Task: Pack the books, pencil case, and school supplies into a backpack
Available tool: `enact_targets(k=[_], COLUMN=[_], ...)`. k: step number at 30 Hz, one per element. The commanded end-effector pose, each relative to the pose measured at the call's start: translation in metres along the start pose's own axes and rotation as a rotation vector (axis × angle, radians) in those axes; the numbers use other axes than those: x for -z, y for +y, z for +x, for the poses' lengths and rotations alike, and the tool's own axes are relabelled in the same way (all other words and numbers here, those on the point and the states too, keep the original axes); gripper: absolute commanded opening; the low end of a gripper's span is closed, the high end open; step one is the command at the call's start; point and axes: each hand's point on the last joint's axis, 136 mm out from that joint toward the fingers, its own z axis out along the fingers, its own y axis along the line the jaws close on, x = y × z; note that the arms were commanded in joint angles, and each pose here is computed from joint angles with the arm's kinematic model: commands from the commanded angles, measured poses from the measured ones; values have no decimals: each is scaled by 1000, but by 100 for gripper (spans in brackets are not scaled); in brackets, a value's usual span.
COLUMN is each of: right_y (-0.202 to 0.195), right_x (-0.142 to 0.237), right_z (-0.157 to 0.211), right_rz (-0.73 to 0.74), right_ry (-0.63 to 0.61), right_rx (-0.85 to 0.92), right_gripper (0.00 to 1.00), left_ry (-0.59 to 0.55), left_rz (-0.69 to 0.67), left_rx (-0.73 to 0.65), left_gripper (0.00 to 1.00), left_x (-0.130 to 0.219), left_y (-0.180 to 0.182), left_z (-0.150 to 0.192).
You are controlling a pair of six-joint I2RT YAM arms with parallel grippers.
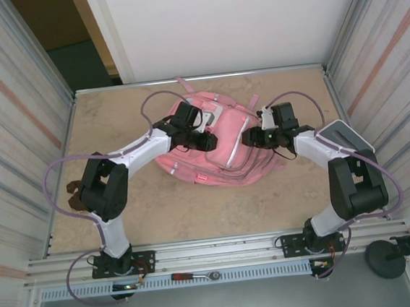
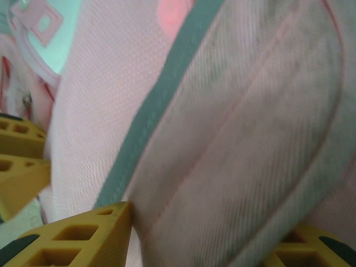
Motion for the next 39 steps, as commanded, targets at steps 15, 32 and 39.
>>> enact_targets(k=[15, 32, 39], right_y=[-30, 62, 78], right_x=[33, 27, -13], right_z=[-23, 91, 103], right_rz=[294, 334, 330], right_ry=[-47, -295, -278], right_rx=[46, -18, -32], right_gripper=[57, 68, 70], left_ry=[45, 27, 19], left_rz=[18, 6, 13], left_rx=[247, 221, 210], left_gripper=[6, 5, 5], left_x=[-19, -13, -12], left_y=[20, 20, 19], left_z=[66, 62, 59])
